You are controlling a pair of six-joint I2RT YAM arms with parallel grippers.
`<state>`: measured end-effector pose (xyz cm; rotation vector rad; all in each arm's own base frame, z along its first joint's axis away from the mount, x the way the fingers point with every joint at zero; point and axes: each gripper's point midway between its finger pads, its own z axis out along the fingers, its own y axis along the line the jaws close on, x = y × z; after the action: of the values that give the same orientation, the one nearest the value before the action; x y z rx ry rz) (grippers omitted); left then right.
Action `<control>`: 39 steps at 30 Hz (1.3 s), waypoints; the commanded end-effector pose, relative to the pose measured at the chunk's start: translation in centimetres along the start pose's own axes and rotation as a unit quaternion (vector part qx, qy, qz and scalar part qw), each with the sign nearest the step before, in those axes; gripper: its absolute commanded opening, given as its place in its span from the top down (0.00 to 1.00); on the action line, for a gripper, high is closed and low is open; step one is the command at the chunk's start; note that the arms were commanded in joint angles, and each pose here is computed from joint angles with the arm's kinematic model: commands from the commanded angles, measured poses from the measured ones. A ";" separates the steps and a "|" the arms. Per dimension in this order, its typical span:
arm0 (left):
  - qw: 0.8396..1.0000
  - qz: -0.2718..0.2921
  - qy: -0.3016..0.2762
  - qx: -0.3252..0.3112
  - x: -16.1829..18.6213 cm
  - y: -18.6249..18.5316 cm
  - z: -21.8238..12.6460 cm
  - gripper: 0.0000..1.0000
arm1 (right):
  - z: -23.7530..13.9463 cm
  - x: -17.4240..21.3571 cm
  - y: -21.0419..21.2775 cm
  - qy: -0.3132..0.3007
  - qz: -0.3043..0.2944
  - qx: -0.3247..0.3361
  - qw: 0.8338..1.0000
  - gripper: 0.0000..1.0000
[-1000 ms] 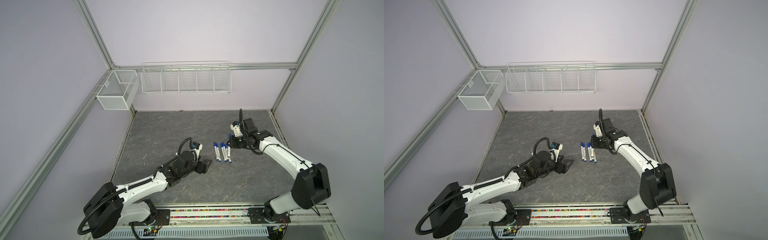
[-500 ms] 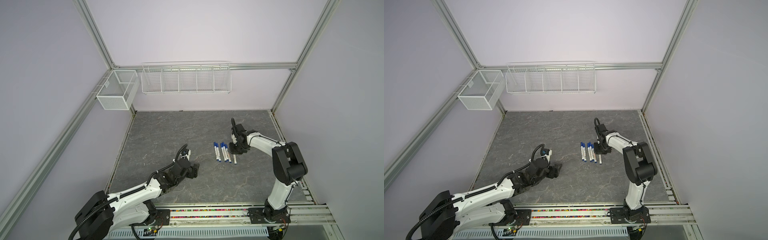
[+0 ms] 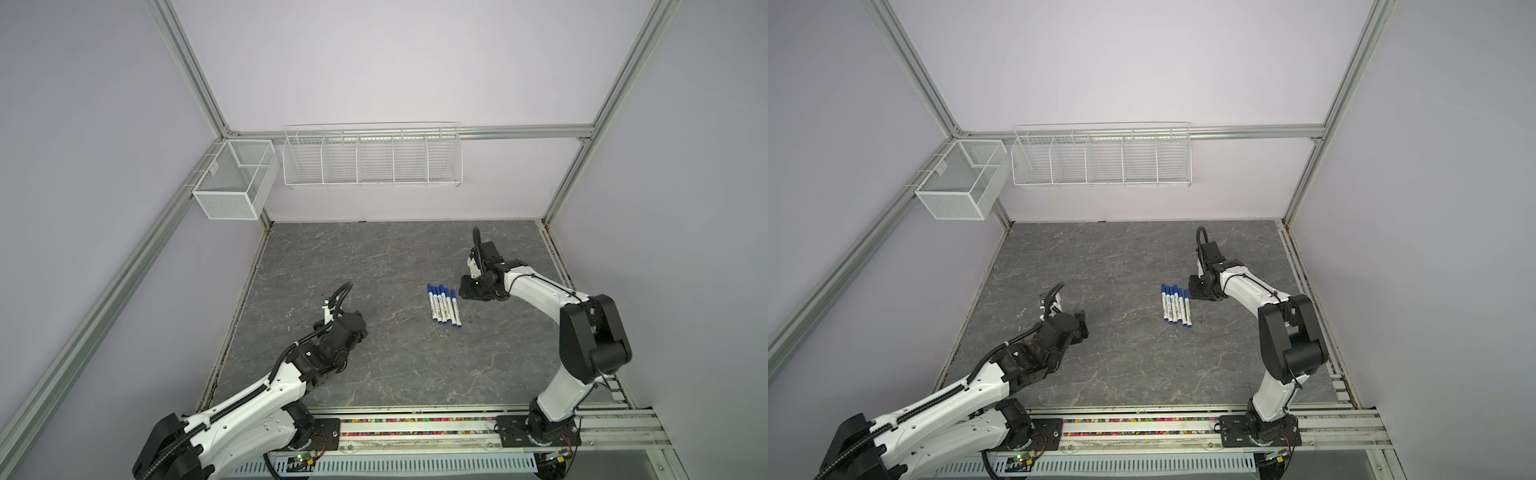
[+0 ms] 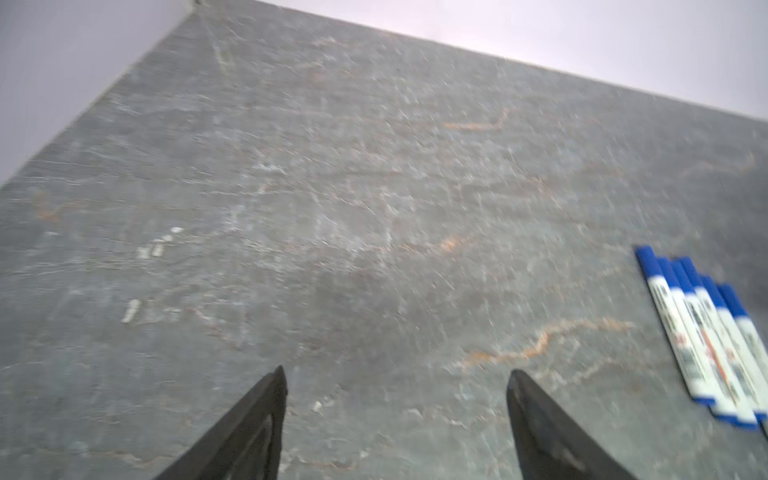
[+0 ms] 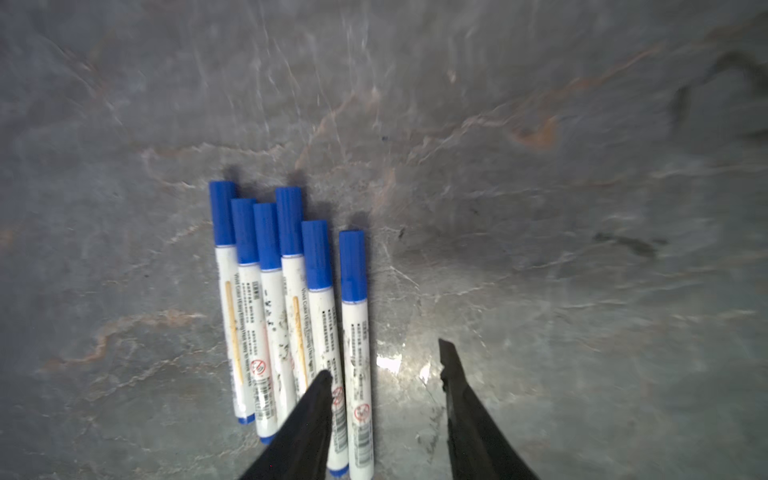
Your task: Insert the pens into the pen caps
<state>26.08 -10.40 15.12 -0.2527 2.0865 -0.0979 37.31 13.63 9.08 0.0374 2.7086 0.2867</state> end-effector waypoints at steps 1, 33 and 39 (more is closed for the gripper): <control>0.996 -0.016 -0.054 -0.069 -3.7 3.8 -1.1 0.18 | -5.2 -3.2 -3.3 -0.140 0.028 0.068 0.987 0.52; 0.964 0.076 -0.163 -0.195 -8.3 10.7 10.5 0.10 | -2.8 -3.5 -15.4 -0.371 -0.040 0.142 0.917 0.11; 0.966 0.089 -0.196 -0.146 -7.9 10.4 12.1 0.12 | -2.1 -3.3 -14.0 -0.379 -0.076 0.106 0.916 0.11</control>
<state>38.07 2.29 13.15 -0.2999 1.8143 0.4304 39.17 -2.70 8.56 0.0841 1.9912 -0.1756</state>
